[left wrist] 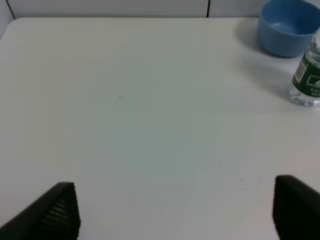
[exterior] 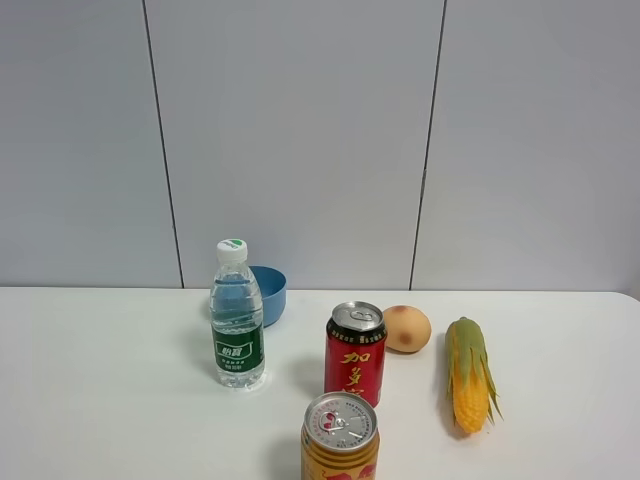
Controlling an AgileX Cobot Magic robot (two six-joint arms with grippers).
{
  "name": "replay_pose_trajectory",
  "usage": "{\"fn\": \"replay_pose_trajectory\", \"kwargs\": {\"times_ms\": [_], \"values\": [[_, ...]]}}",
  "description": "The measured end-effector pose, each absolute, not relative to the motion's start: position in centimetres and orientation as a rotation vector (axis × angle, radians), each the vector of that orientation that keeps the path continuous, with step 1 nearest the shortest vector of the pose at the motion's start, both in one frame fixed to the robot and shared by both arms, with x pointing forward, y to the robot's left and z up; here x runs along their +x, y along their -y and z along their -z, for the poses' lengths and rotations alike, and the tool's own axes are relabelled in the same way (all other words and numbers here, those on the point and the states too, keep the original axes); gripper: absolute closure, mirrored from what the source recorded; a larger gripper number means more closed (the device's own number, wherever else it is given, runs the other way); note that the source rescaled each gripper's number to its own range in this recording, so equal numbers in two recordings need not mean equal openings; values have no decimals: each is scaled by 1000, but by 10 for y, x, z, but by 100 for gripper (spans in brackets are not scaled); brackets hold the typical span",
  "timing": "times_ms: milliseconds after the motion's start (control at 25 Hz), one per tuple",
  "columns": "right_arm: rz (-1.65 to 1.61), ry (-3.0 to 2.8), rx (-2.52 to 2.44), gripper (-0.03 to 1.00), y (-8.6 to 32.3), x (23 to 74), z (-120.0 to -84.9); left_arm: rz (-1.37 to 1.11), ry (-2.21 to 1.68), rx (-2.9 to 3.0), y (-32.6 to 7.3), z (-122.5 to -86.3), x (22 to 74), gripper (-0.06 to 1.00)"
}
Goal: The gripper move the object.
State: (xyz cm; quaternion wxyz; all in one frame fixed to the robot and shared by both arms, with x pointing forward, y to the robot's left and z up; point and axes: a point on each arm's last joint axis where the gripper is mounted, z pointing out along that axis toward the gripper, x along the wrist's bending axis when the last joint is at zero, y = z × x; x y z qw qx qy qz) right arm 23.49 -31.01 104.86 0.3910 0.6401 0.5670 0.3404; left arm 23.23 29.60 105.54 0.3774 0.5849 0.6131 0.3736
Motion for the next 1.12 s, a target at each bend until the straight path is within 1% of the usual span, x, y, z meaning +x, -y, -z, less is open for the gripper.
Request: {"fn": "replay_pose_trajectory", "kwargs": {"times_ms": [1120], "values": [[-867, -1449, 1621, 40, 309, 235, -1048, -955, -1567, 1495, -296, -1055, 232, -6]]}}
